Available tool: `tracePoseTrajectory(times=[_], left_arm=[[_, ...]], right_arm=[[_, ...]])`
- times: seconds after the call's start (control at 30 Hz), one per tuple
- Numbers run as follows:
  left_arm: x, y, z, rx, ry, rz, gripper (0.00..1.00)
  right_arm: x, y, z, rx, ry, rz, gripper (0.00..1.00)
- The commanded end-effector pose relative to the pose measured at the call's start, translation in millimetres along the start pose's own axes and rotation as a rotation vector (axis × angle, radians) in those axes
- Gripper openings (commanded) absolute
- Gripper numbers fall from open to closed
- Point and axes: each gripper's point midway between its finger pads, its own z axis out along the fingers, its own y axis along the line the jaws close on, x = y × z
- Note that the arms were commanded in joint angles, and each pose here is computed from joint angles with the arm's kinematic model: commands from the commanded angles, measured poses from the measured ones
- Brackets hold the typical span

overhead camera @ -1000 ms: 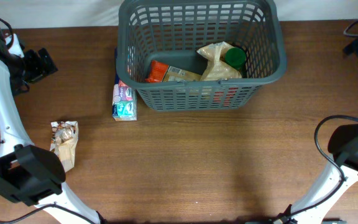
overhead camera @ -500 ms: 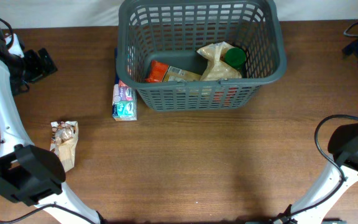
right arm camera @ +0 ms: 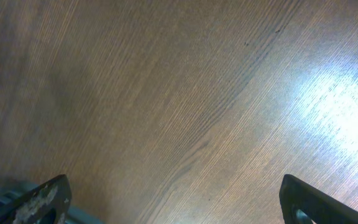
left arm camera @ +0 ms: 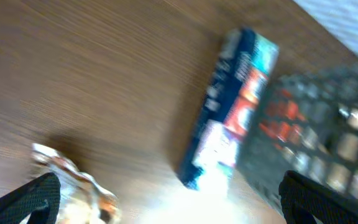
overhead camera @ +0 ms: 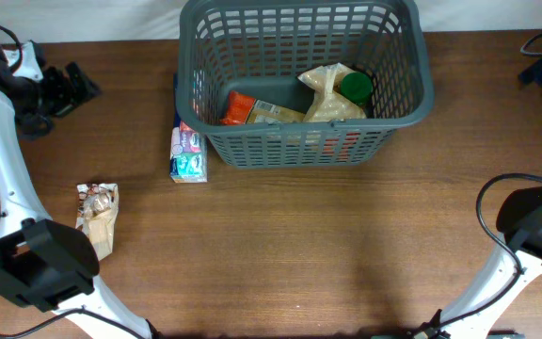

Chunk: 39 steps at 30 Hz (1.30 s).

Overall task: Pack container
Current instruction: 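Move the left gripper down over the foil snack bag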

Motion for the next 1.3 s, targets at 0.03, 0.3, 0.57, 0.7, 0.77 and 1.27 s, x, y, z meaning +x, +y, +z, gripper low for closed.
tracePoseTrajectory(times=[0.03,0.3,0.57,0.7,0.77,1.27], left_arm=[[13.0,-21.4,3.1,0.124,0.061,0.073,0.99],[9.5,35.8,2.8,-0.199,0.073,0.279,0.99],[13.2,19.9,11.6,-0.123,0.091,0.321,0.99],[32.7,3.6,32.8,-0.086,0.195,0.449,0.99],[39.1,-3.1,46.4,-0.089,0.234,0.48,0.99],[68.1,43.8,67.2,-0.541,0.312,-0.137,0.99]], right_arm=[[-2.7,-3.7,-6.0,0.009,-0.023,0.012,0.99],[-2.7,-3.7,-6.0,0.009,-0.023,0.012,0.99],[-2.7,-3.7,-6.0,0.009,-0.023,0.012,0.99],[-2.7,-3.7,-6.0,0.009,-0.023,0.012,0.99],[-2.7,-3.7,-6.0,0.008,-0.024,0.012,0.99],[-2.7,-3.7,-6.0,0.009,-0.023,0.012,0.99]])
